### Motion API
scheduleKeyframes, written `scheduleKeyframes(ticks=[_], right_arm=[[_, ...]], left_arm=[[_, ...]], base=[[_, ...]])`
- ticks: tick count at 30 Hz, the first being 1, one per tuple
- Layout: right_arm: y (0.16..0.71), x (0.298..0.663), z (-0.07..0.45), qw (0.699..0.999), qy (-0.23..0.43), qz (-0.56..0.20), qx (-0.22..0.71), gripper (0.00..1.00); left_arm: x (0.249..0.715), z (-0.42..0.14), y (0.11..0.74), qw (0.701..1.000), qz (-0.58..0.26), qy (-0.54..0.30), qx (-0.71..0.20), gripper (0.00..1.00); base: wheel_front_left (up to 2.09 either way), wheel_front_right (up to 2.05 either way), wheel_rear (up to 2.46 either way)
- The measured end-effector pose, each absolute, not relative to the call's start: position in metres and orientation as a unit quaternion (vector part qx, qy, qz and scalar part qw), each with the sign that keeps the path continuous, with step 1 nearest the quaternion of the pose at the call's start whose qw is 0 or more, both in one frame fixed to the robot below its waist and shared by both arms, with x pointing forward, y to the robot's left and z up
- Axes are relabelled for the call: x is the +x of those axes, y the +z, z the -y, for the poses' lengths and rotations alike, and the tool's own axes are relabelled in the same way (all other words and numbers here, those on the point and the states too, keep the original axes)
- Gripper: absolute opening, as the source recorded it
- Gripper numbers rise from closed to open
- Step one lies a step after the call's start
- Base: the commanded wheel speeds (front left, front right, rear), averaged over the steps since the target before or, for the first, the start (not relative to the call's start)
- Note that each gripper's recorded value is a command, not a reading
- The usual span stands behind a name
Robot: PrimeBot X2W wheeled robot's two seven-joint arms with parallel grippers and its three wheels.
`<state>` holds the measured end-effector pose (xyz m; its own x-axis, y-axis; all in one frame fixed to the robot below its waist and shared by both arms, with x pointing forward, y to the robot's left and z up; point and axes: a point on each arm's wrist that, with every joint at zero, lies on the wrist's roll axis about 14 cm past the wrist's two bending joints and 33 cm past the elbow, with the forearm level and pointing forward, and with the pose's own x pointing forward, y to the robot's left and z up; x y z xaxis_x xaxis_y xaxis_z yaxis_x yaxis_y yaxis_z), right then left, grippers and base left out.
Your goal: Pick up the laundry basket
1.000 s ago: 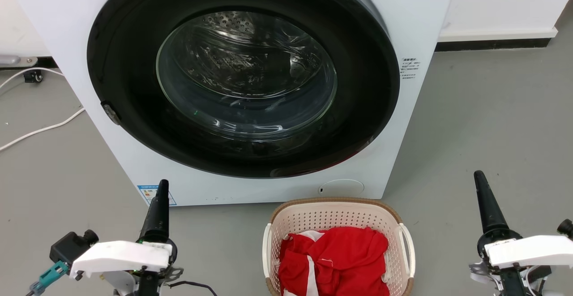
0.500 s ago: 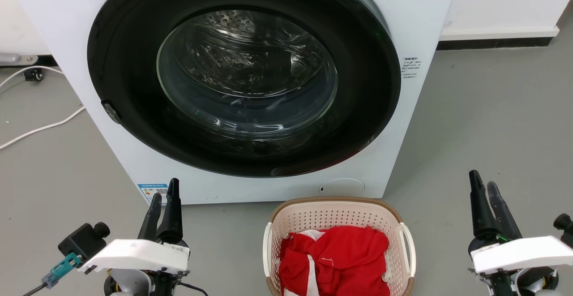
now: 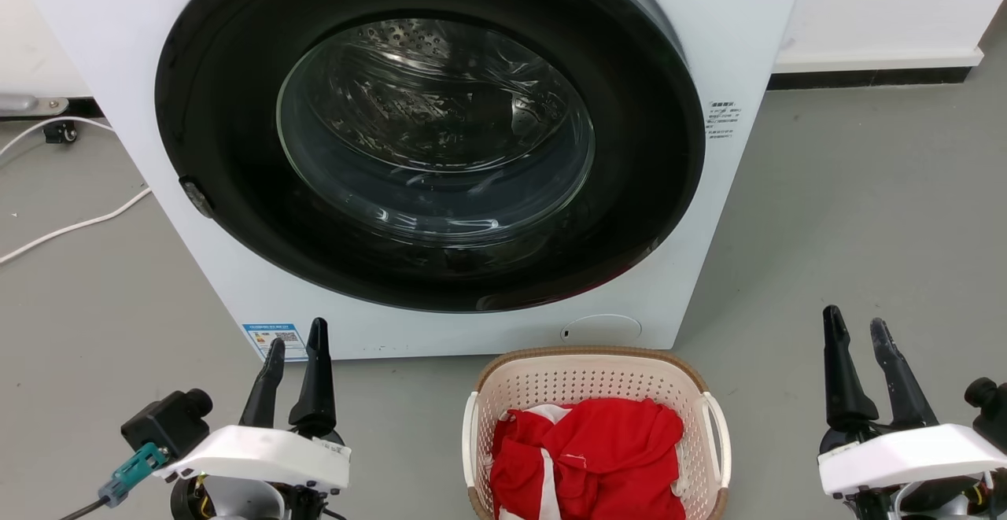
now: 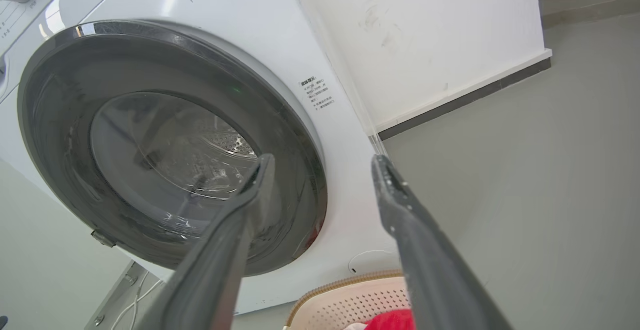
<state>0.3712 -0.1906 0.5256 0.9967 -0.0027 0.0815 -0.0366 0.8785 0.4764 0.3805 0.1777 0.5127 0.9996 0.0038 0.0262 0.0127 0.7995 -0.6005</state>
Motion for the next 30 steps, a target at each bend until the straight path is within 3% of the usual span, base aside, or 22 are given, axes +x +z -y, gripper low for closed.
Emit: scheduleKeyframes(ticks=[30], right_arm=[[0.536, 0.362, 0.188, 0.993, 0.019, 0.071, 0.092, 1.0]], left_arm=[[0.376, -0.167, 0.513, 0.986, 0.03, -0.024, -0.164, 1.0]], base=[[0.0, 0.0, 0.0]])
